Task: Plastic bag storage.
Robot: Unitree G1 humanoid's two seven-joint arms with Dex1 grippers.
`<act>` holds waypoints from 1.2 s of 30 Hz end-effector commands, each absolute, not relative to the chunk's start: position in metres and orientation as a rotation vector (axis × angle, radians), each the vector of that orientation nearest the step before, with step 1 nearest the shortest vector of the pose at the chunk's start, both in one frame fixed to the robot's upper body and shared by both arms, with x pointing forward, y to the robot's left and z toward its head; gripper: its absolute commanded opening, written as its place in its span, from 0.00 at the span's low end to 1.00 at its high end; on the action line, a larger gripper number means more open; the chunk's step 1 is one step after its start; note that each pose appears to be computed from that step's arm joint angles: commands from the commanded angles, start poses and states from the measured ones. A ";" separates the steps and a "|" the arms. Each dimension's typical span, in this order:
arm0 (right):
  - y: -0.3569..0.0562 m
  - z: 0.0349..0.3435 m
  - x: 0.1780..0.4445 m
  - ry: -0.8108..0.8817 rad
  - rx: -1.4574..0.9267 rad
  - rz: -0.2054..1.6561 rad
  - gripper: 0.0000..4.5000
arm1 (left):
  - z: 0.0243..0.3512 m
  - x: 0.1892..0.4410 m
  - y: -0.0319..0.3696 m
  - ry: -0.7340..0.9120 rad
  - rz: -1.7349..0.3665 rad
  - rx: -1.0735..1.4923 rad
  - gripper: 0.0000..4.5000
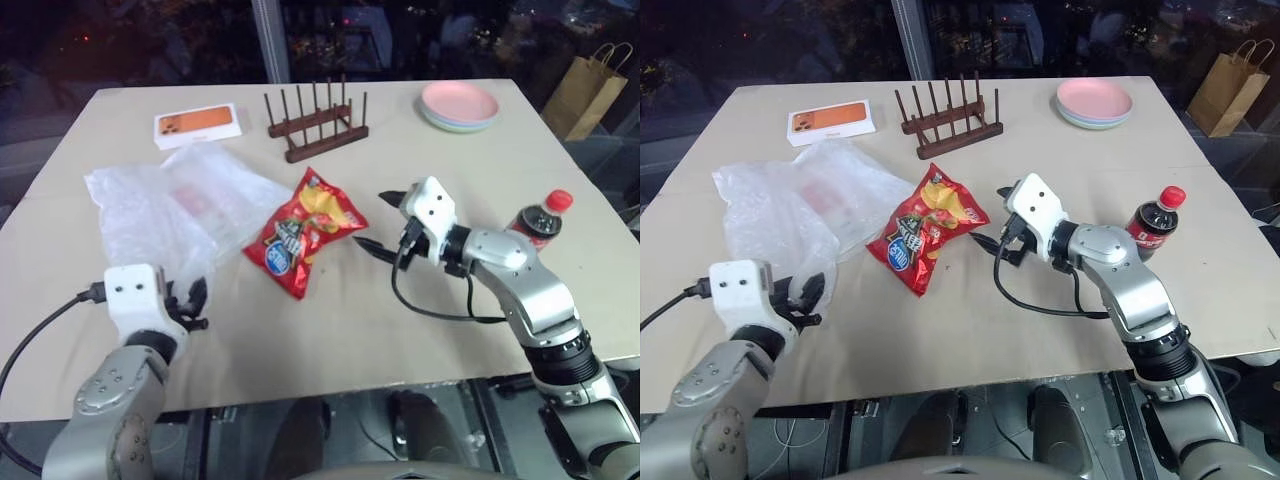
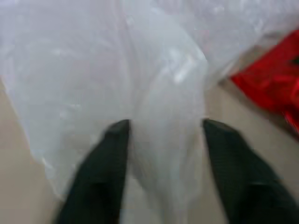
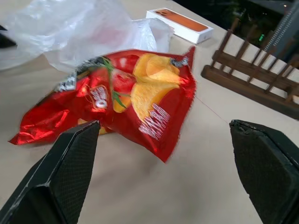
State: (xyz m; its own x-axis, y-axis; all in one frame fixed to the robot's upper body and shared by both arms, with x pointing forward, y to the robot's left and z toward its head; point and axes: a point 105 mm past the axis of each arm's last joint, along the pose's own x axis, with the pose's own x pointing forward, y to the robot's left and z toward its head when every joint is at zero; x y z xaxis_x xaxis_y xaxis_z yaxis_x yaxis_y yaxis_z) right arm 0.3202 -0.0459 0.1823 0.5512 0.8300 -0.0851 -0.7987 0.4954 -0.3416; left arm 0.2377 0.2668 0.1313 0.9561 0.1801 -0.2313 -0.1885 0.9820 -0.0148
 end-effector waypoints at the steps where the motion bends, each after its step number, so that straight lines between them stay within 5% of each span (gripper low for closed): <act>1: -0.048 0.193 0.318 -0.154 -0.371 0.976 1.00 | 0.154 0.236 0.284 0.142 0.170 -0.166 0.15; 3: -0.047 0.193 0.318 -0.154 -0.368 0.976 1.00 | 0.151 0.228 0.292 0.198 0.149 -0.153 0.02; 8: -0.046 0.192 0.319 -0.161 -0.361 0.980 1.00 | 0.145 0.194 0.283 0.308 0.047 0.072 0.02; 11: -0.045 0.192 0.318 -0.162 -0.357 0.983 1.00 | 0.140 0.178 0.277 0.308 0.058 0.123 0.20; 16: -0.046 0.193 0.316 -0.164 -0.347 0.995 1.00 | 0.131 0.165 0.275 0.338 0.097 0.196 0.67; 31: -0.050 0.199 0.296 -0.198 -0.383 1.066 1.00 | 0.107 0.237 0.265 0.370 0.122 0.159 0.67; 34: -0.046 0.201 0.296 -0.205 -0.388 1.067 1.00 | 0.116 0.246 0.261 0.329 0.102 0.099 0.41; 36: -0.034 0.214 0.302 -0.239 -0.357 1.065 1.00 | 0.168 0.263 0.258 0.098 -0.014 -0.151 0.21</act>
